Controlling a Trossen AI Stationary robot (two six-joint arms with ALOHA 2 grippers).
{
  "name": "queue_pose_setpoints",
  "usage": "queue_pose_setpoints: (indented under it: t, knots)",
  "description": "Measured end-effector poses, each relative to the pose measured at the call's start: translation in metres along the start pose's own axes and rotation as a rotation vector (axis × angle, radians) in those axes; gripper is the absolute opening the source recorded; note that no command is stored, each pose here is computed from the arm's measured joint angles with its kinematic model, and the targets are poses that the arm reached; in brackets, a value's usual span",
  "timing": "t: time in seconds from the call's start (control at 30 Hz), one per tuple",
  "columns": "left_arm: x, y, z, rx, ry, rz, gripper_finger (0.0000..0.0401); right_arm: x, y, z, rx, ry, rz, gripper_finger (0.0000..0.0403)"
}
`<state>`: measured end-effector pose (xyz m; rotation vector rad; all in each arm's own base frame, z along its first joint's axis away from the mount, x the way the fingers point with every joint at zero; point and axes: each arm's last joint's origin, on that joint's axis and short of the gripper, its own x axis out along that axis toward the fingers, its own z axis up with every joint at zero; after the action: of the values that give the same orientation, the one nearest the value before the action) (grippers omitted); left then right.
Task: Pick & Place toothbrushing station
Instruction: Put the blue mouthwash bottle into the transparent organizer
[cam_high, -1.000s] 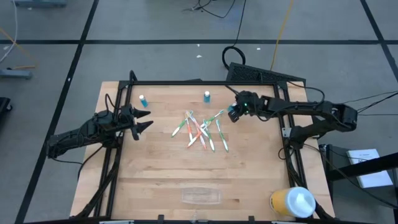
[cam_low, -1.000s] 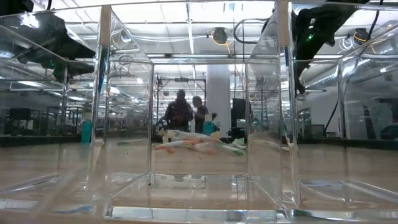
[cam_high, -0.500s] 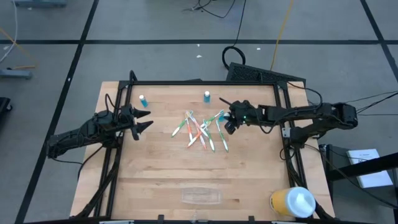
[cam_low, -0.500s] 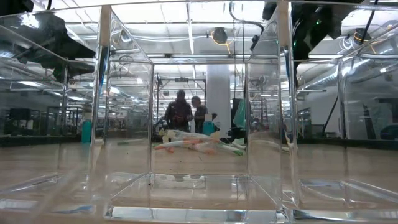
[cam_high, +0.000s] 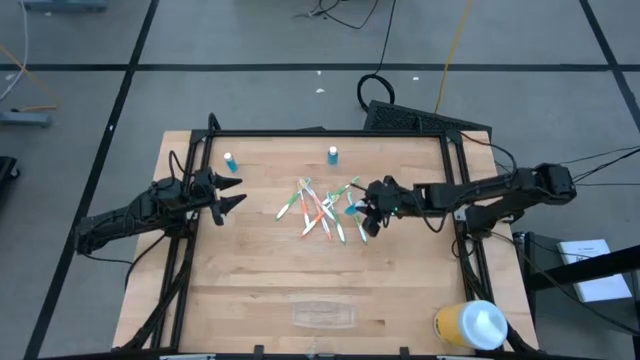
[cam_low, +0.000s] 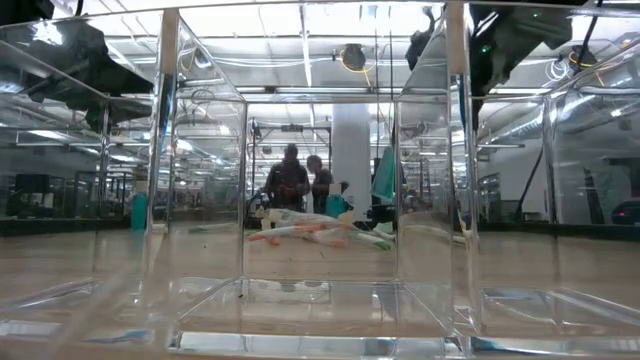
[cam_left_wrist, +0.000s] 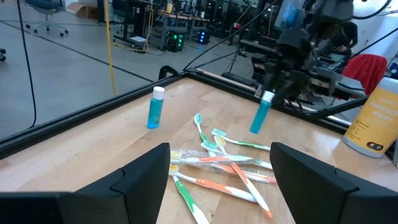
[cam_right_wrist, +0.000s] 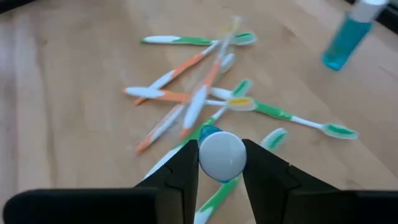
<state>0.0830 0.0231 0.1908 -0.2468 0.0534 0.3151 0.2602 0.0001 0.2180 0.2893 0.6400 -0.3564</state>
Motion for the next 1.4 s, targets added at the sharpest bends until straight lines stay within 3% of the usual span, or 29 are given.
queue_pose_setpoints:
  t: [0.47,0.9,1.1,1.4]
  knots:
    - [0.000,0.000,0.000,0.000,0.000,0.000,0.0283,-0.016,0.045,-0.022,-0.098,0.029,0.155,0.0097]
    - [0.000,0.000,0.000,0.000,0.000,0.000,0.0283,-0.043,0.095,-0.031,-0.141,-0.116,0.418,0.0097]
    - [0.000,0.000,0.000,0.000,0.000,0.000,0.0283,-0.040,0.118,-0.033,-0.162,-0.177,0.550,0.0097]
    - [0.000,0.000,0.000,0.000,0.000,-0.001,0.0283,-0.020,0.168,-0.011,-0.287,-0.107,0.601,0.0096]
